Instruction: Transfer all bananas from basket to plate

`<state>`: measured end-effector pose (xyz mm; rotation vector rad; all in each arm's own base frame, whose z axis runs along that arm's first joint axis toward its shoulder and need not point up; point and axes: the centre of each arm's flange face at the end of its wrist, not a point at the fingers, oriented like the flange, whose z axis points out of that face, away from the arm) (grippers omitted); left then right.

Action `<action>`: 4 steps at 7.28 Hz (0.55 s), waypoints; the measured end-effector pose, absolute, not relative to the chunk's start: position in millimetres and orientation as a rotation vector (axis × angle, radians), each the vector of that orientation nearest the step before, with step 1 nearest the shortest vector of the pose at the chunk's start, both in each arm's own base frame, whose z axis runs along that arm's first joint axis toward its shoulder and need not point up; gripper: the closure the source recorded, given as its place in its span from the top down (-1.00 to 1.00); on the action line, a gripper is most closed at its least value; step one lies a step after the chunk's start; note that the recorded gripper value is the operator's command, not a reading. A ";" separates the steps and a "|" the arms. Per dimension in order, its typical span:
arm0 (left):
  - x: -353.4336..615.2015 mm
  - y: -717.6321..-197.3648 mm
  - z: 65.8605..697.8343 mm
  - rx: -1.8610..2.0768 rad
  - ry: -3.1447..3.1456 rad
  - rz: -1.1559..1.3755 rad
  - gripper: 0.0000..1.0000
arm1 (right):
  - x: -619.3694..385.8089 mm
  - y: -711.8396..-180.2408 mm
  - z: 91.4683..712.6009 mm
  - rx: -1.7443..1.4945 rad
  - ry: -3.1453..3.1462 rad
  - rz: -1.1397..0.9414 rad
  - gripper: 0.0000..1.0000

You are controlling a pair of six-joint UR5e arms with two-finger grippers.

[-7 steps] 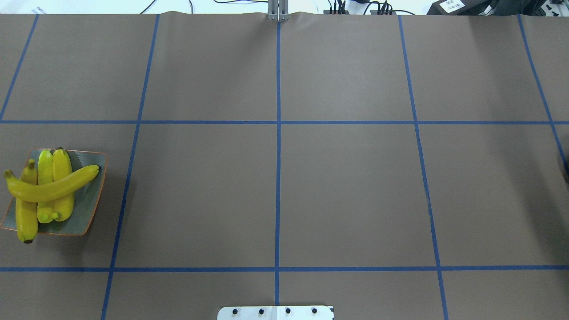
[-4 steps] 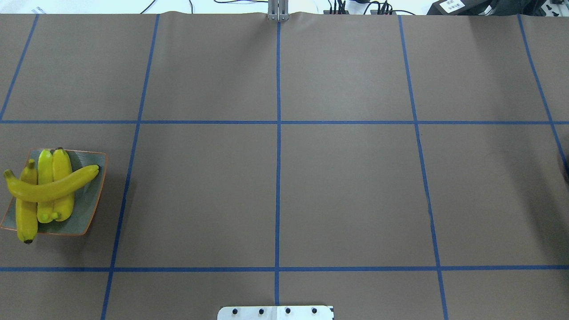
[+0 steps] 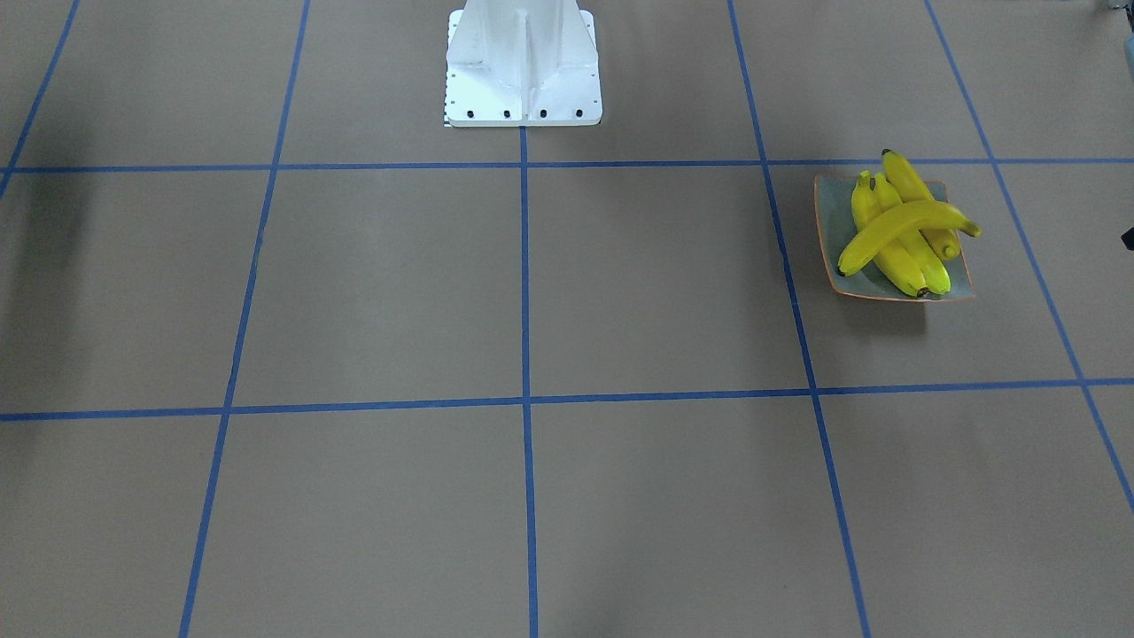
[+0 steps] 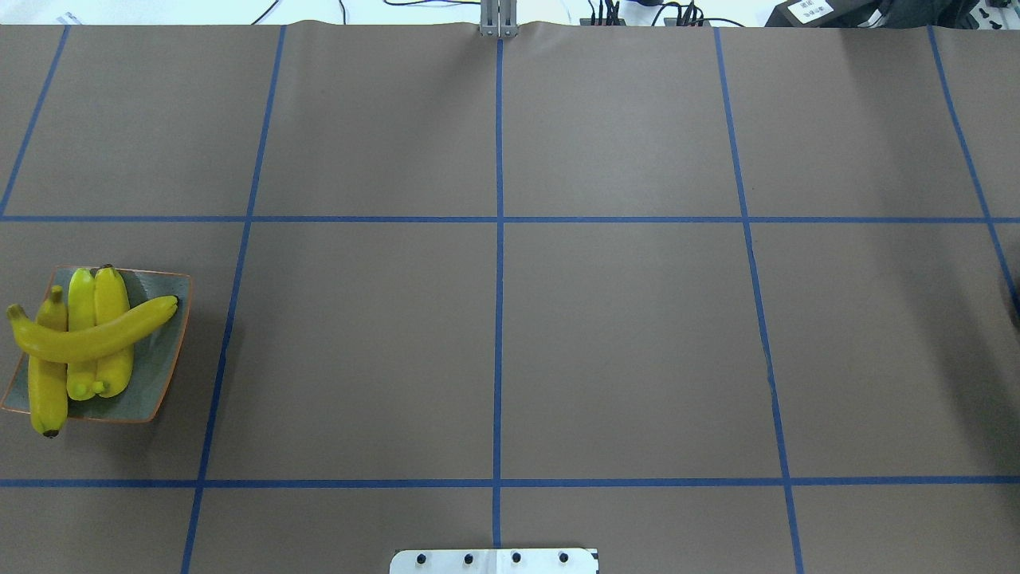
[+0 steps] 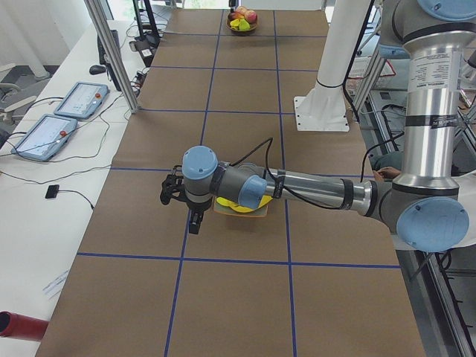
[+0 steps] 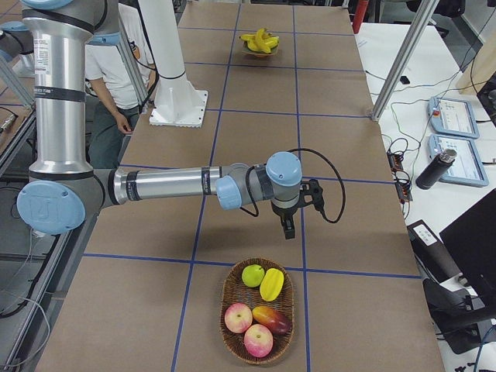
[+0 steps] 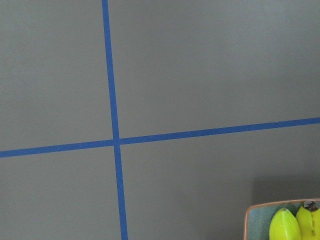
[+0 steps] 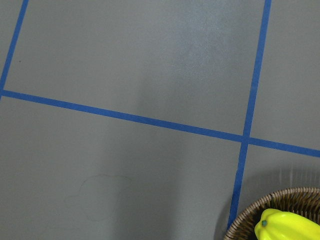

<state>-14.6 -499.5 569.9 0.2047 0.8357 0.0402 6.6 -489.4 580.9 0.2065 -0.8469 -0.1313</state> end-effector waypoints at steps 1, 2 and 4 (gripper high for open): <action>-15.0 -499.8 567.9 0.210 0.832 0.041 1.00 | 6.3 -490.8 580.5 0.209 -0.849 -0.135 1.00; -15.0 -501.3 564.1 0.217 0.831 0.043 1.00 | 6.3 -491.0 580.7 0.211 -0.848 -0.138 1.00; -12.5 -505.0 561.0 0.220 0.831 0.048 1.00 | 7.8 -492.4 579.3 0.220 -0.845 -0.140 1.00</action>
